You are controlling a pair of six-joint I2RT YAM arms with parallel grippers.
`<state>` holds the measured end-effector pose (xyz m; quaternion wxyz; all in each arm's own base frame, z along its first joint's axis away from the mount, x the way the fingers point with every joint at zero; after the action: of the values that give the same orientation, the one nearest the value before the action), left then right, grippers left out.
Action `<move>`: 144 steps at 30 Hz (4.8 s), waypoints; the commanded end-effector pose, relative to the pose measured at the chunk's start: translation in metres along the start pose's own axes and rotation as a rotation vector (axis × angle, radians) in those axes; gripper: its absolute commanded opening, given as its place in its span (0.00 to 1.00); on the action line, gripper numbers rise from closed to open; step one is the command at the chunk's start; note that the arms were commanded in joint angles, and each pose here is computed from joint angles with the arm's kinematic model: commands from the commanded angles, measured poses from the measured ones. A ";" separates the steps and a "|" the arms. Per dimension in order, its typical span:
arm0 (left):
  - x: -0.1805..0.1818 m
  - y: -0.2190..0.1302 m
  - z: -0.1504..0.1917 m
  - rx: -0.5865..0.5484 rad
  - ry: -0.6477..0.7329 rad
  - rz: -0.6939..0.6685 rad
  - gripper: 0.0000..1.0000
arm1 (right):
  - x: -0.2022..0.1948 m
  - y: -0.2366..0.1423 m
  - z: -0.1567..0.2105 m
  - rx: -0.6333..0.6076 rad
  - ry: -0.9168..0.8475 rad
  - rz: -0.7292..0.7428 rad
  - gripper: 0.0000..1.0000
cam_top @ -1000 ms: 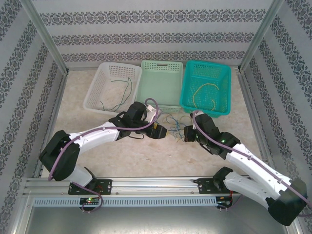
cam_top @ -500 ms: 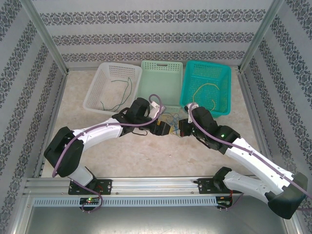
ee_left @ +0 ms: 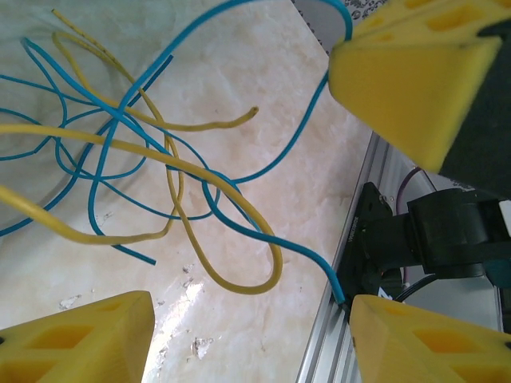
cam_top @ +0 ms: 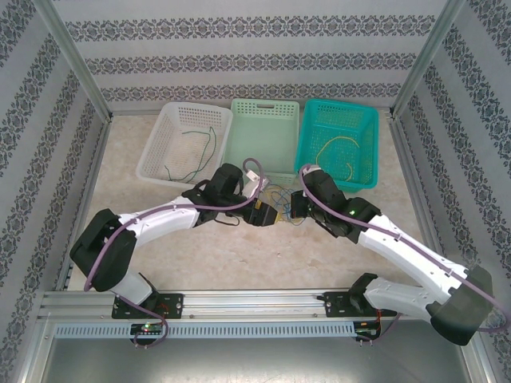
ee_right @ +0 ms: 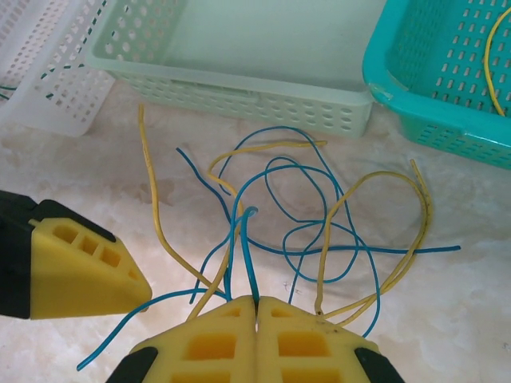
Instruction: Untangle the cables
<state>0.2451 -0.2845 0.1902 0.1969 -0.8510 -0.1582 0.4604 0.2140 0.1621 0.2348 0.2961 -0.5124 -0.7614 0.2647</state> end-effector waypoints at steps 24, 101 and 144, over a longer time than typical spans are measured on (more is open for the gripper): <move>0.010 0.020 -0.008 -0.050 -0.018 -0.140 0.16 | 0.008 -0.013 -0.011 -0.078 0.146 -0.060 0.00; 0.040 -0.037 0.008 -0.049 0.037 -0.539 0.81 | -0.019 -0.202 -0.129 -0.616 -0.020 -0.037 0.00; -0.099 -0.063 -0.087 -0.369 0.500 0.098 1.00 | 0.008 -0.217 -0.179 -0.747 0.018 -0.228 0.00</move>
<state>0.2633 -0.2893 0.3255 0.0728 -0.9525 -0.1780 0.2359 0.2059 0.1151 0.5022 0.1273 -0.5053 -0.8521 -0.0486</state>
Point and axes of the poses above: each hand's point on the last joint's axis, 136 mm out from that joint toward the fingers, its own y axis out along the fingers, its own x axis along the line the jaws close on, z = x × y, the point moved 7 cm from there along -y, back along the fingers, and after that the axes turned 7 degrees about -y, right-handed, at the moved point
